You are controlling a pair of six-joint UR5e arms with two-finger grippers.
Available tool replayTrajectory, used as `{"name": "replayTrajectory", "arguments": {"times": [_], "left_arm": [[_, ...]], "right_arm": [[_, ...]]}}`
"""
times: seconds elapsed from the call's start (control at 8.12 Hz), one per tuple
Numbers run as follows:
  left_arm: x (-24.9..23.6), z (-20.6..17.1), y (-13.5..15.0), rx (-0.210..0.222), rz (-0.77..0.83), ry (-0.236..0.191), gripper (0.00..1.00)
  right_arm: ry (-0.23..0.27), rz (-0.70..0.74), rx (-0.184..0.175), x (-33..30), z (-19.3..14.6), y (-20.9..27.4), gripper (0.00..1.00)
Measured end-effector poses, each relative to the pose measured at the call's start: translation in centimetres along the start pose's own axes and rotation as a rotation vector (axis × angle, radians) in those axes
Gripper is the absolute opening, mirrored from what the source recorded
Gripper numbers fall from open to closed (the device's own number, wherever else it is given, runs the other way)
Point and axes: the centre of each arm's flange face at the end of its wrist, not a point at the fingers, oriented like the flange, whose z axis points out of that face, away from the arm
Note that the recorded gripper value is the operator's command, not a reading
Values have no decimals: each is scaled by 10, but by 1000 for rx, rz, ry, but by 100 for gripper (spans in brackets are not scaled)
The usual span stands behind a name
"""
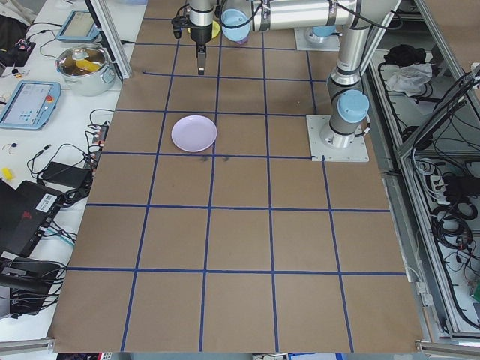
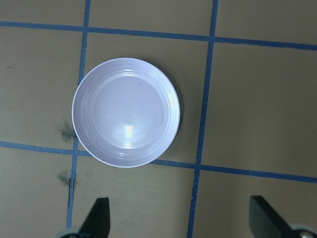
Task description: Sort blocks by color into plates
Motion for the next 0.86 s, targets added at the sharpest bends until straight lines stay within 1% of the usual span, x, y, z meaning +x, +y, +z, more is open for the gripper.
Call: {"name": "replayTrajectory", "arguments": {"times": [0.12, 0.25, 0.37, 0.49, 0.62, 0.74, 0.86], "left_arm": [[0, 1, 0, 1, -3, 0, 100], [0, 1, 0, 3, -7, 1, 100], [0, 1, 0, 3, -9, 2, 100], [0, 2, 0, 3, -10, 2, 100], [0, 2, -1, 3, -11, 2, 100], [1, 3, -1, 1, -14, 1, 100], [1, 3, -1, 0, -15, 2, 100]], "right_arm": [[-10, -3, 18, -2, -10, -2, 33], [-19, -30, 49, -13, -29, 1, 33], [-23, -89, 87, -38, -50, 13, 33], [-40, -166, 120, -72, -67, 35, 32], [-73, -248, 137, -109, -77, 65, 32], [-108, -328, 142, -143, -79, 95, 33], [-147, -410, 163, -179, -79, 122, 35]]}}
